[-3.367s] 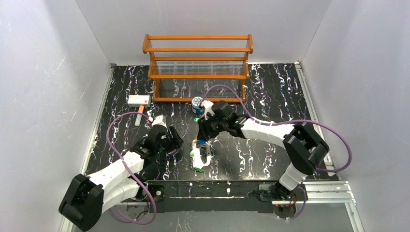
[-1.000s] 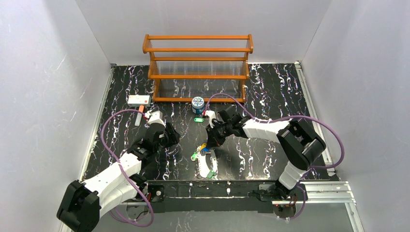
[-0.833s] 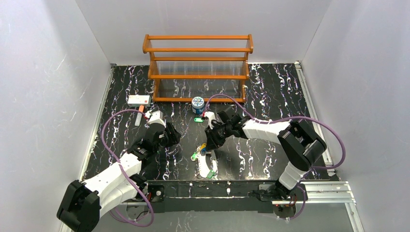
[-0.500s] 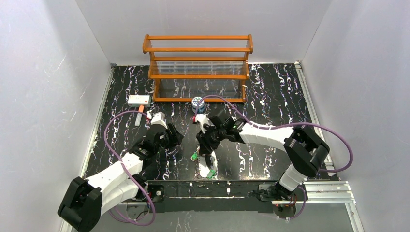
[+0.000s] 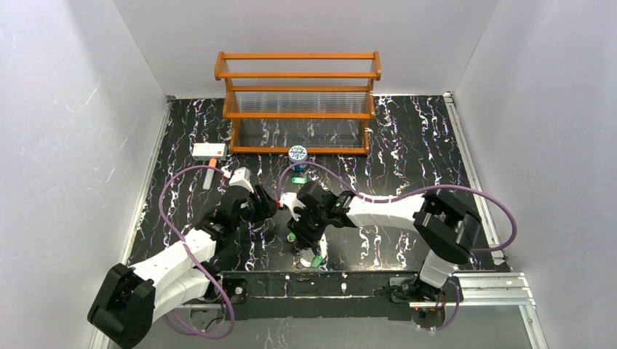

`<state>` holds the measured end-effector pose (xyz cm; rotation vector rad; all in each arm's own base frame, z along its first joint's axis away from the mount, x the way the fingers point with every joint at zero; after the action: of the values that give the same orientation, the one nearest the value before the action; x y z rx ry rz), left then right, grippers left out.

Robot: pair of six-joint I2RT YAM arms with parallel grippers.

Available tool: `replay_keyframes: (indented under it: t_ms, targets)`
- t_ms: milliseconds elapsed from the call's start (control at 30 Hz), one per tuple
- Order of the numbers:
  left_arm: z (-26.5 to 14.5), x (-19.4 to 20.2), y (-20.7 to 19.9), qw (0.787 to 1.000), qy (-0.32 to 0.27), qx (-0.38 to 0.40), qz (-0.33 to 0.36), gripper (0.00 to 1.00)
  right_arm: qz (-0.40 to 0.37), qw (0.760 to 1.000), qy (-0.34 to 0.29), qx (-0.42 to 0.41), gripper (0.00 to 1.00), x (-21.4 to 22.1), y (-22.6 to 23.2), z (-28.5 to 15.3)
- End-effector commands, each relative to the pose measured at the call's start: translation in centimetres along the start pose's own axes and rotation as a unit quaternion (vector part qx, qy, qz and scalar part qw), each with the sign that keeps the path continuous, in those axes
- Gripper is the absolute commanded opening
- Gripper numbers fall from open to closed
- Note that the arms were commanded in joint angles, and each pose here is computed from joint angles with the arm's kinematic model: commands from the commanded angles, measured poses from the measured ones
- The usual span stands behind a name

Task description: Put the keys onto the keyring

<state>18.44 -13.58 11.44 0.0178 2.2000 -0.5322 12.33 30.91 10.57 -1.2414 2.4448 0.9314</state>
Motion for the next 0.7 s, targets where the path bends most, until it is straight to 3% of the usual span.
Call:
replay_keyframes:
  t_ms: [0,233,533,667]
  targets:
    - [-0.1,0.2,0.1,1.000,-0.002,0.007,-0.005,0.48,-0.018,1.000,-0.010,0.002,0.42,-1.4,0.5,0.4]
    - [-0.2,0.1,-0.1,1.000,-0.002,0.013,-0.003,0.48,0.015,0.997,-0.023,0.068,0.44,-2.0,-1.7,1.9]
    - [-0.5,1.2,-0.3,0.999,0.021,0.034,-0.026,0.47,0.118,0.989,-0.050,0.080,0.46,-4.5,-6.1,1.6]
    - [-0.3,2.3,-0.6,0.996,0.037,0.061,-0.056,0.45,0.124,0.988,-0.059,0.072,0.48,-5.0,-6.8,0.6]
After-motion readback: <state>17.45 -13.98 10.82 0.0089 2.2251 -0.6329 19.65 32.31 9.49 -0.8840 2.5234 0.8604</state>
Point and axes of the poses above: each gripper's point midway between its finger pads, its own z axis out along the fingers, its own y axis along the line the jaws close on, x = y × z, the point moved 8 cm from there along -z, back along the fingers, and after that the axes turned 13 degrees about z, right-handed, at the moved point
